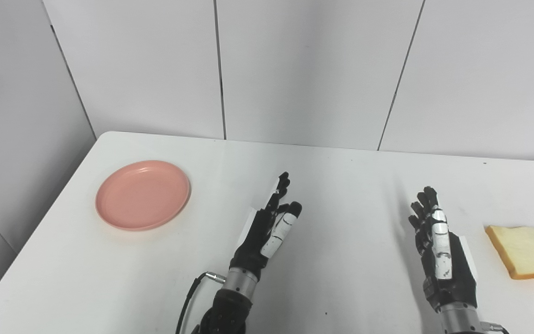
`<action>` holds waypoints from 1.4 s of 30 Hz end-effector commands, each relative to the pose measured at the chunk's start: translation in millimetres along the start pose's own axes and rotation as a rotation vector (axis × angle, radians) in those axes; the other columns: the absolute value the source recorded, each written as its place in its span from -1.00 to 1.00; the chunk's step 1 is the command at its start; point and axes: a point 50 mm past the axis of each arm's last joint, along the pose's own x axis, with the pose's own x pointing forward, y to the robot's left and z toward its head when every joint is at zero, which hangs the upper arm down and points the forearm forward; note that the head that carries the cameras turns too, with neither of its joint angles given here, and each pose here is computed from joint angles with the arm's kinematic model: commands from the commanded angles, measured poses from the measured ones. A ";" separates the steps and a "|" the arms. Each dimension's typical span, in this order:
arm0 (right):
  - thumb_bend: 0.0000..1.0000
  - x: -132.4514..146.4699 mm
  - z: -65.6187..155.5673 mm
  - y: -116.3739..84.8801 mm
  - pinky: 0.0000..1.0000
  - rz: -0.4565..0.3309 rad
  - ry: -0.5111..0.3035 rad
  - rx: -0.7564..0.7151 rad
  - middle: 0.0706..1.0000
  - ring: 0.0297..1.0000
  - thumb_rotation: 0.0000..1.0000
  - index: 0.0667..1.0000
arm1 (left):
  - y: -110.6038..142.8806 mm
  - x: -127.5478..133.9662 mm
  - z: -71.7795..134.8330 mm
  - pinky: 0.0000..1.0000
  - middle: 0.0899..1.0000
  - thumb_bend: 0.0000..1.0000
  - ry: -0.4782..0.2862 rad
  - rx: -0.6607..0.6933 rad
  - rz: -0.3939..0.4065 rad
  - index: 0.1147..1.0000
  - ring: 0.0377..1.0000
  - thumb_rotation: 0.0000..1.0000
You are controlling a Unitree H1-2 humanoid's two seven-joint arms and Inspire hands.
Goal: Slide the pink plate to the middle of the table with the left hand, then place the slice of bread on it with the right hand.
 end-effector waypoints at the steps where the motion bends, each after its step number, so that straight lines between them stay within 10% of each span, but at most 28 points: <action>1: -0.23 8.1 19.3 3.2 1.00 0.021 -0.098 -0.011 1.00 1.00 1.00 1.00 | -6.1 11.7 21.6 0.85 0.96 0.66 -0.070 -0.007 0.013 0.99 0.95 0.99; 16: -0.27 7.6 22.1 15.1 1.00 0.024 -0.097 0.025 1.00 1.00 1.00 1.00 | 8.0 10.8 37.9 0.83 0.95 0.40 -0.139 -0.051 0.023 0.95 0.92 0.84; 19: -0.24 8.2 21.4 15.2 1.00 0.023 -0.096 0.037 1.00 1.00 1.00 1.00 | 14.3 15.6 51.8 0.83 0.91 0.60 -0.139 -0.057 0.032 0.92 0.89 0.91; 42: -0.25 10.6 22.0 17.9 1.00 0.029 -0.099 0.051 1.00 1.00 1.00 1.00 | 137.8 35.1 136.0 0.97 0.97 0.51 -0.358 -0.013 0.141 0.97 0.96 0.86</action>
